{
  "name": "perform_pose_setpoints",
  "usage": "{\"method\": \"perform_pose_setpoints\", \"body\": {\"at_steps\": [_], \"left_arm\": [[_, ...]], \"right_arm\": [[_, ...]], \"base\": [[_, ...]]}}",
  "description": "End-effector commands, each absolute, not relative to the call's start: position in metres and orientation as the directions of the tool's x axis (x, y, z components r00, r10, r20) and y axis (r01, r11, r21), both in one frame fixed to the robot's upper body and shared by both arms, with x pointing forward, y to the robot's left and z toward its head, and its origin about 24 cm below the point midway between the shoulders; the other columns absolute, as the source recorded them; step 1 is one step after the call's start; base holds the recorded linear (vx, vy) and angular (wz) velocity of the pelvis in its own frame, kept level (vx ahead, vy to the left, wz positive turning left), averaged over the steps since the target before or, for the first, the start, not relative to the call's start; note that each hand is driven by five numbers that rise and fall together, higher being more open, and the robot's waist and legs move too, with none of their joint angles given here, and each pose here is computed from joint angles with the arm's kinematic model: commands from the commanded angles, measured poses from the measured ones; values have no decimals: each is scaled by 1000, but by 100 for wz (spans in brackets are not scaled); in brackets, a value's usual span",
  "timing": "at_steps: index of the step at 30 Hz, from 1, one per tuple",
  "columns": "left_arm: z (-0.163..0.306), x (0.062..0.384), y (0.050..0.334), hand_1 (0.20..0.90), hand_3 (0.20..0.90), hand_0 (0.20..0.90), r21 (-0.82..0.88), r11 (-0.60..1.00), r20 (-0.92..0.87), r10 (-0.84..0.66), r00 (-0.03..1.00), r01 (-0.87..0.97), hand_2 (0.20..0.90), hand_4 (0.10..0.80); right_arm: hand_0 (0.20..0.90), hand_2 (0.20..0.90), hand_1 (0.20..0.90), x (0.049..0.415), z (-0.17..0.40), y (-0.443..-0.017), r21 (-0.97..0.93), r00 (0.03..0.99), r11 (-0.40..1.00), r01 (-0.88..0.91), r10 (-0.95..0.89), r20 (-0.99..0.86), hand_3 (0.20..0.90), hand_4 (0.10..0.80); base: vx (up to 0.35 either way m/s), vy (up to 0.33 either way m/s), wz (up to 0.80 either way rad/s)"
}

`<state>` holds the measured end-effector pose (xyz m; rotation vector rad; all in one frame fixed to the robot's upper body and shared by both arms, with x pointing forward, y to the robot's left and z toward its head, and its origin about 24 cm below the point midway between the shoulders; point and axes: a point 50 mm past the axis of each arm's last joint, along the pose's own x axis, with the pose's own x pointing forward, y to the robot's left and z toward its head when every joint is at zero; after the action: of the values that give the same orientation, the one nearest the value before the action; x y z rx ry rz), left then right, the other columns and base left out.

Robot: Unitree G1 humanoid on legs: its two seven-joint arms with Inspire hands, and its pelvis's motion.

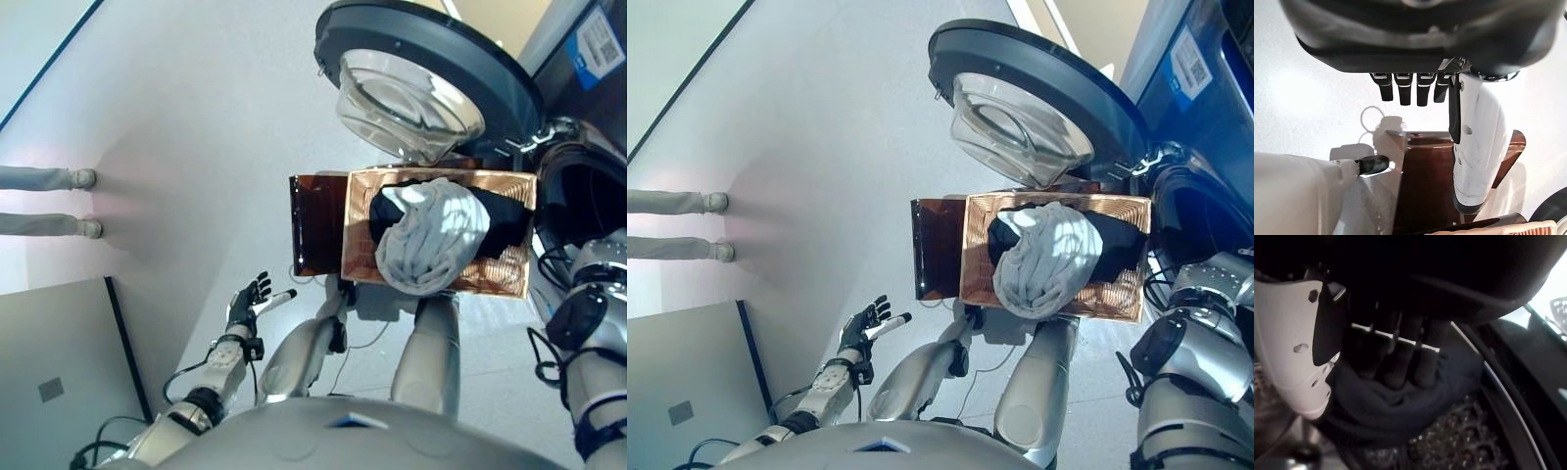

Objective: Pick up the clothes and place them into the washing machine

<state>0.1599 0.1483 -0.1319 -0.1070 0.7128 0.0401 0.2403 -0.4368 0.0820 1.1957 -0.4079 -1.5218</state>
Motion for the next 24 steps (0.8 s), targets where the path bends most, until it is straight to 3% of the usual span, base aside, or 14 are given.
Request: {"method": "perform_pose_setpoints", "body": {"at_steps": [1,14,16,24], "left_arm": [[-129,167,167,900,900,900,-24,991,-630,86,771,-131,900,800],[-132,162,176,900,900,900,-13,985,-649,120,751,-169,900,800],[-131,166,181,900,900,900,-1,985,-647,130,751,-172,900,800],[-129,162,196,900,900,900,37,983,-637,160,754,-177,900,800]], "right_arm": [[900,900,900,222,121,-464,789,18,-222,573,-959,-283,900,800],[900,900,900,228,75,-442,703,91,-197,683,-932,-350,900,800],[900,900,900,227,48,-432,561,130,-134,817,-905,-405,900,800],[900,900,900,211,-2,-409,296,146,1,955,-871,-469,900,800]], "base": [[2,11,3],[8,7,2],[7,-15,0],[7,3,3]]}}
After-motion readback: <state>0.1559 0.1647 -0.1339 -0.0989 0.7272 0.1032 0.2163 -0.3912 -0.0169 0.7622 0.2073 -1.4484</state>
